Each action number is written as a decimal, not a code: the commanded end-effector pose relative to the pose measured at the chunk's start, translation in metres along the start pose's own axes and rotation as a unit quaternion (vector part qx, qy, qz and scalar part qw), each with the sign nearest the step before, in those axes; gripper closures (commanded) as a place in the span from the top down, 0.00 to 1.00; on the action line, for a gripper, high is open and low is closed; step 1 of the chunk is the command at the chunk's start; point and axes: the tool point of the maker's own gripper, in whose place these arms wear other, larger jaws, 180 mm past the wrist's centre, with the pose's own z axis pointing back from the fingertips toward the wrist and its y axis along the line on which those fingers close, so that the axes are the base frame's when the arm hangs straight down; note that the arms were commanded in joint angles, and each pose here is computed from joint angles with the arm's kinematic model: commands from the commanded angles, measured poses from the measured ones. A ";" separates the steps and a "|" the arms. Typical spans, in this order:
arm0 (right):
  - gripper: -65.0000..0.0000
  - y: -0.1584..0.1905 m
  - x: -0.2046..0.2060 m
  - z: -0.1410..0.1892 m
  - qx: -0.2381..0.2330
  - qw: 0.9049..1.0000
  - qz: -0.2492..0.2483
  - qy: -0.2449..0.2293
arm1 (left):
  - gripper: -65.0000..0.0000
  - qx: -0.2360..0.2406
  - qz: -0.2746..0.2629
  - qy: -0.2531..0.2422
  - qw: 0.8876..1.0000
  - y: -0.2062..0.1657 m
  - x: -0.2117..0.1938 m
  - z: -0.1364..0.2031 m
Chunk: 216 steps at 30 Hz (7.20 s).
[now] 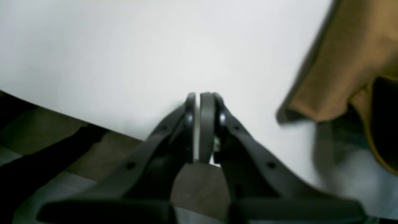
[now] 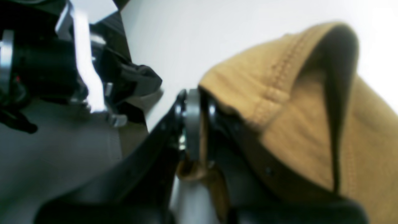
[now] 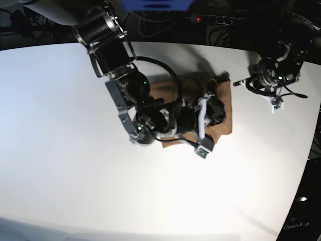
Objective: Fold the T-shirt properly
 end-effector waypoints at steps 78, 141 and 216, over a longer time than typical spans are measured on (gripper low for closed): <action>0.01 -0.099 -0.022 0.146 -0.144 0.982 0.111 0.053 | 0.04 -0.040 -0.018 0.013 0.999 -0.060 -0.001 -0.019; 0.01 -0.119 -0.069 0.174 -0.209 0.954 0.166 0.140 | 0.04 0.088 -0.289 -0.261 0.917 -0.097 0.166 0.037; 0.00 -0.107 -0.204 0.222 -0.222 0.959 0.036 0.171 | 0.04 -0.028 -0.297 -0.352 0.887 -0.241 0.215 -0.018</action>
